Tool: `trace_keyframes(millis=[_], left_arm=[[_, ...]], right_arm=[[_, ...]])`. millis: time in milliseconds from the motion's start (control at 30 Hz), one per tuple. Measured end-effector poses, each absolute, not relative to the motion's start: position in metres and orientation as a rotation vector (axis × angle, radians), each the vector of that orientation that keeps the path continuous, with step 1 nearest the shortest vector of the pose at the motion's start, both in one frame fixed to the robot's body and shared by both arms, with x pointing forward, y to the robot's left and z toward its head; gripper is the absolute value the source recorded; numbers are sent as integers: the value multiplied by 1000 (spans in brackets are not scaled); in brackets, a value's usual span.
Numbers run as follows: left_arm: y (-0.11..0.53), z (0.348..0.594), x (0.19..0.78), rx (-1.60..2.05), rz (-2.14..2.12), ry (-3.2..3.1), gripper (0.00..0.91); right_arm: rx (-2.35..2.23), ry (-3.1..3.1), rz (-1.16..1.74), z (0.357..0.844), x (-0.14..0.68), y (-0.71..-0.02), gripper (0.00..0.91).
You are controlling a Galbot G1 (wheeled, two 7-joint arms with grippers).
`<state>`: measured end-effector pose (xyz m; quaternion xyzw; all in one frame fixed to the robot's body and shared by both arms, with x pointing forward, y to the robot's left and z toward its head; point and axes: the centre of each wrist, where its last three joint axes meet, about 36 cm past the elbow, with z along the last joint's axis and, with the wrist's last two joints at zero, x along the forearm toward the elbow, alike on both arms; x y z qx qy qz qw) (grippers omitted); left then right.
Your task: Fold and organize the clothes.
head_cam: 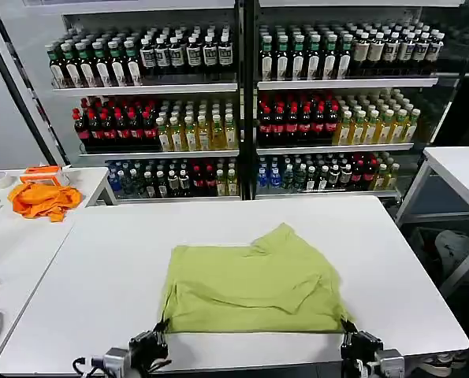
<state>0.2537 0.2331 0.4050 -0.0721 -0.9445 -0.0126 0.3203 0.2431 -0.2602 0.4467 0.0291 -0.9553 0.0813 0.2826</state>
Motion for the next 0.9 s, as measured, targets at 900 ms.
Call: trace_keyframes(millis=[900], left_arm=[[272,438,306,-58,2,-2604,907]], right_arm=[[156,-2758,61,455,404,-248,907]])
